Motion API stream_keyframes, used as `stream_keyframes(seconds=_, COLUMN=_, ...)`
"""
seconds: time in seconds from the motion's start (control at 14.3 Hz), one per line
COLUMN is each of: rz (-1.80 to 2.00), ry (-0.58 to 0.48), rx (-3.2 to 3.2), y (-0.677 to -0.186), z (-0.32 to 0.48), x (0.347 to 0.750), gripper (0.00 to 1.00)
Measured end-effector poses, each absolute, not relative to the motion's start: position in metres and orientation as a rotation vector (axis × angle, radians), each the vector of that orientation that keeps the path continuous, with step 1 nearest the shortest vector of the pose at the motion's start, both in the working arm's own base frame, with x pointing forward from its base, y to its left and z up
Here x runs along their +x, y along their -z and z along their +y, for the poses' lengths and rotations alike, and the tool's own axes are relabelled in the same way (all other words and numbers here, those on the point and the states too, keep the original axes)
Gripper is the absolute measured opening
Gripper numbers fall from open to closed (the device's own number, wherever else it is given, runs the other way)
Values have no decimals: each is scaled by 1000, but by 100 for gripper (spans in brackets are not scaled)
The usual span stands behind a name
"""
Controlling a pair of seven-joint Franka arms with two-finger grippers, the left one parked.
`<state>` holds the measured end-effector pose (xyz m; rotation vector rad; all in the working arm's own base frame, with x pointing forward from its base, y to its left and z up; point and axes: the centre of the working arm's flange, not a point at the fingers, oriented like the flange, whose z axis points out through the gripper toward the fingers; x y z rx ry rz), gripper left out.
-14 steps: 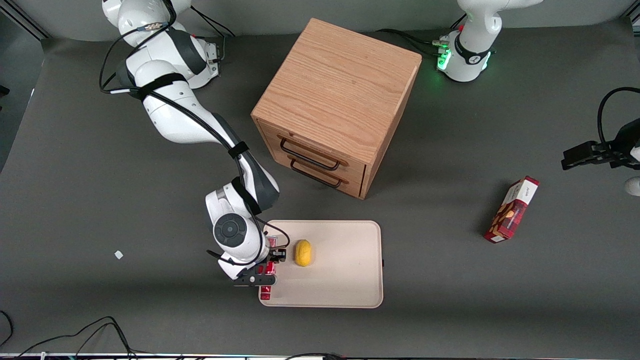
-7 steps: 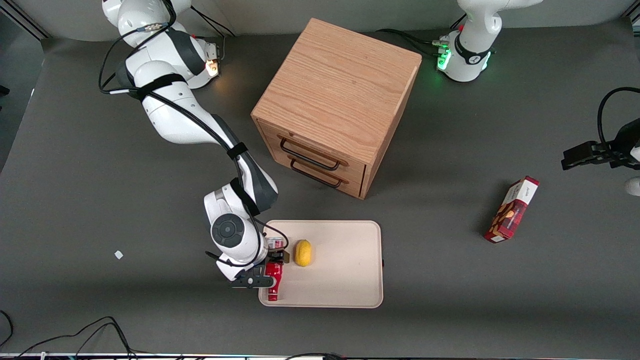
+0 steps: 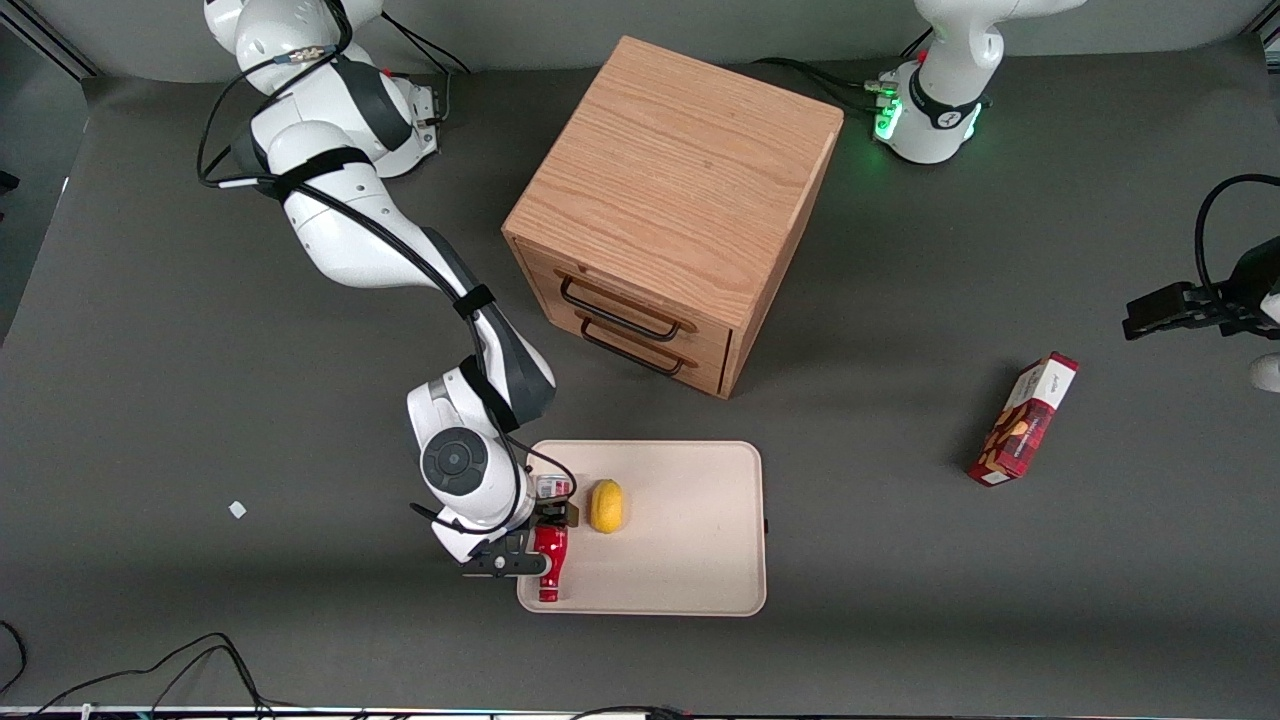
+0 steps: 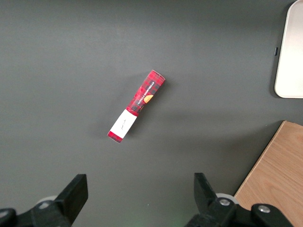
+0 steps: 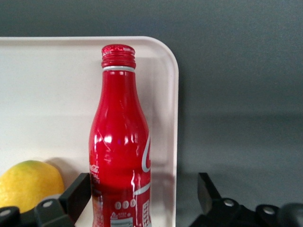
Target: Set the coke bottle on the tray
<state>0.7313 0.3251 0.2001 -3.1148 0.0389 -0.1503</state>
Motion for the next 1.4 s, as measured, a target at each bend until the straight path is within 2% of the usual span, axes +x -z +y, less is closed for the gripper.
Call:
stream_keyframes(seconds=0.28, rz=89, ry=143, rx=-3089, y=-207, z=327, x=732, gripper=100)
stream_keyframes(seconds=0.42, rz=138, ry=98, rx=-3083, y=-222, z=327, x=732, gripper=100)
stream_keyframes(seconds=0.77, rz=206, ry=-66, rx=-3095, y=-318, z=307, x=720, gripper=100)
stream_keyframes(seconds=1.05, rz=236, ry=-125, rx=-3127, y=-369, z=272, x=690, gripper=100)
stream_keyframes(seconds=1.4, rz=156, ry=-140, rx=-3162, y=-438, z=208, x=631, gripper=100)
